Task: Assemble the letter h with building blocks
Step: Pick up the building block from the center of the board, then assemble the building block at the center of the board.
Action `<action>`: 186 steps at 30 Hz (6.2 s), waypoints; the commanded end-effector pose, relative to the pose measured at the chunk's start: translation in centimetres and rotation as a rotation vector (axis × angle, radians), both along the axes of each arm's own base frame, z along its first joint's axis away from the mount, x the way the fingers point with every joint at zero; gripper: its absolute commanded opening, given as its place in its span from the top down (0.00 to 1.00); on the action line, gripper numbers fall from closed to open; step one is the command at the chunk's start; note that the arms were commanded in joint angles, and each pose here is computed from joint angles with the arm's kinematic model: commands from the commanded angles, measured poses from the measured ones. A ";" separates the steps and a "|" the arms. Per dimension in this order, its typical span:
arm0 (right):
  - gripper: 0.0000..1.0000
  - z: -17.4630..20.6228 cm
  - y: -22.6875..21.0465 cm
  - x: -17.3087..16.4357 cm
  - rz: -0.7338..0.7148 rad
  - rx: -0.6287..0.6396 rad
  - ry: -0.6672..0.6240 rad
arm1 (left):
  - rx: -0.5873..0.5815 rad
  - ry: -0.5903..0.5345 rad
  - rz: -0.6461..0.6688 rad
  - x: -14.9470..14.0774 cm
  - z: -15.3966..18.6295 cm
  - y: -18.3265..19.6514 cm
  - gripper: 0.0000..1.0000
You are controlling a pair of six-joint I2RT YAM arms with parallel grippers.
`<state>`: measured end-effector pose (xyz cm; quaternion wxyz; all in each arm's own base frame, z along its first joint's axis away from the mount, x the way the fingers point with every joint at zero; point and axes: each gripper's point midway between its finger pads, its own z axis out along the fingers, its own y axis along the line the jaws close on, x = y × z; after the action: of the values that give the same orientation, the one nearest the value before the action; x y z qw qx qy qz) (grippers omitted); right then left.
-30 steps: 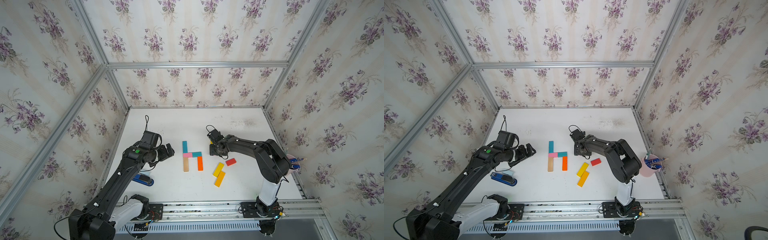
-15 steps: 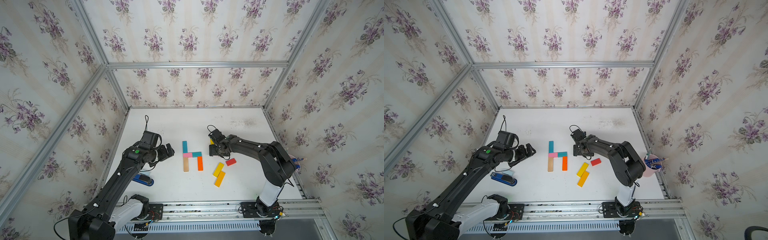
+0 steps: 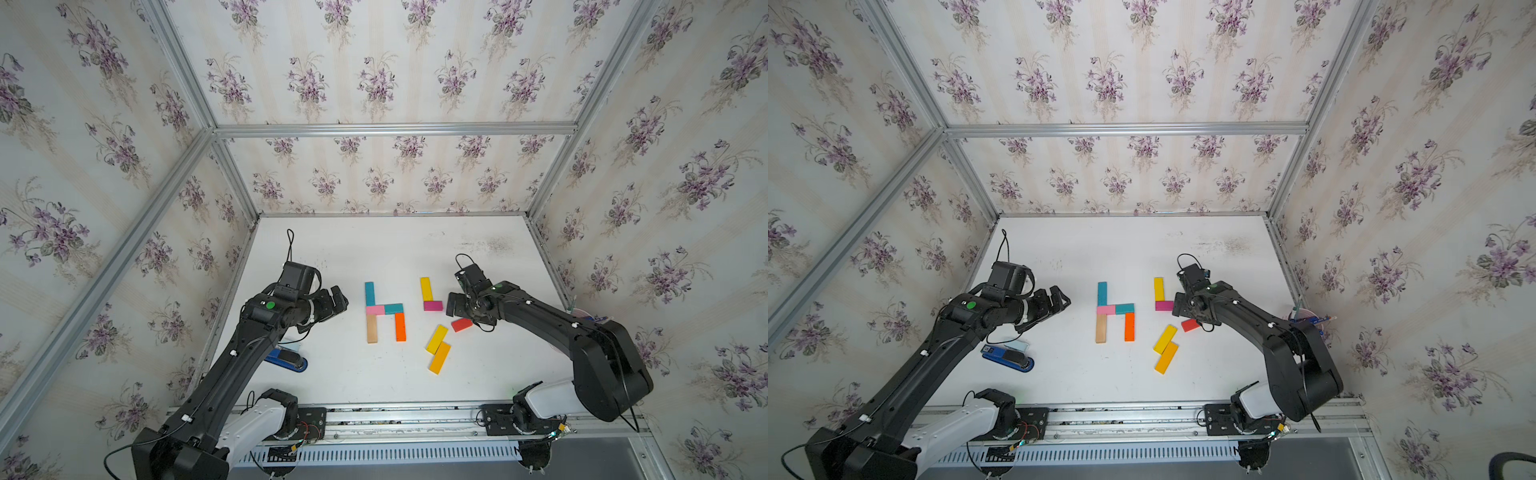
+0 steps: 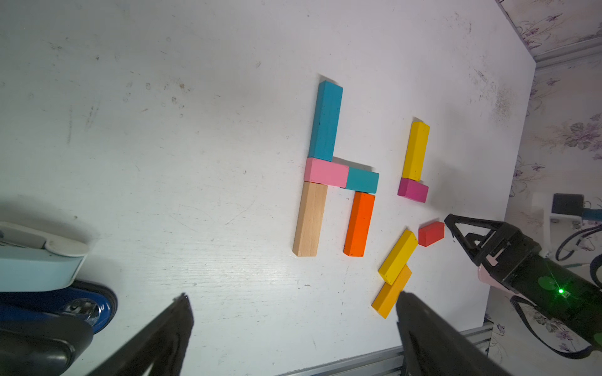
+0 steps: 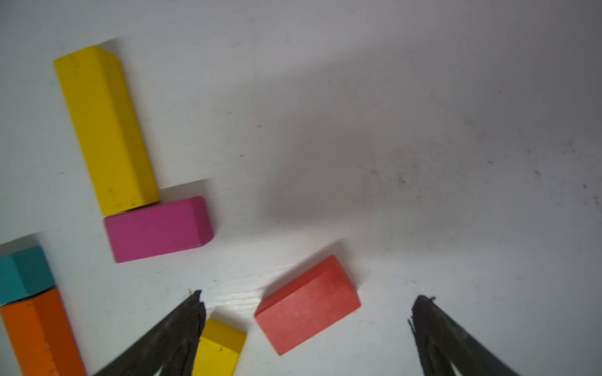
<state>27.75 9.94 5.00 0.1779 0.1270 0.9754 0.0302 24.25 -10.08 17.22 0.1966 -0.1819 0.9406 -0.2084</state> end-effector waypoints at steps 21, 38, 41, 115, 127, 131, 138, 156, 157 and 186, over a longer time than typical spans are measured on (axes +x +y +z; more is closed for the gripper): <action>0.14 -3.0 3.7 -2.7 0.176 0.189 0.012 | -0.005 -0.018 -0.006 0.4 0.5 -0.1 0.00; 0.28 -5.3 3.0 -4.3 0.189 -0.056 0.121 | -0.005 -0.011 -0.008 0.2 0.2 -0.1 0.00; 0.33 -5.6 2.7 -4.4 0.182 -0.080 0.140 | -0.005 -0.011 -0.007 0.2 0.1 -0.1 0.00; 0.50 -2.8 2.2 5.1 -0.003 0.138 -0.017 | 0.006 0.003 -0.015 0.3 -0.7 -0.1 0.00; 0.39 -2.4 2.6 5.8 0.017 0.140 -0.028 | 0.009 0.011 -0.013 0.2 -1.0 0.0 0.00; 0.39 -2.2 2.6 5.9 0.013 0.145 -0.030 | 0.008 0.014 -0.013 0.1 -1.2 0.0 0.00; 0.39 -1.7 2.9 5.7 0.014 0.167 -0.040 | 0.008 0.013 -0.013 0.1 -1.2 -0.1 0.00; 0.40 -2.3 3.6 5.9 0.048 0.159 -0.024 | 0.003 0.013 -0.015 0.1 -1.3 -0.1 0.00; 0.40 -2.3 3.6 5.9 0.050 0.158 -0.024 | 0.004 0.014 -0.016 0.1 -1.3 -0.1 0.00; 0.30 -2.1 1.7 8.0 0.042 -0.049 0.027 | 0.001 0.008 -0.017 0.2 -1.0 -0.2 0.00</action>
<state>36.36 12.80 4.12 0.1955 0.1143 0.9724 0.0560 24.11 -10.13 15.80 0.1833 -0.1813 0.9443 -0.2046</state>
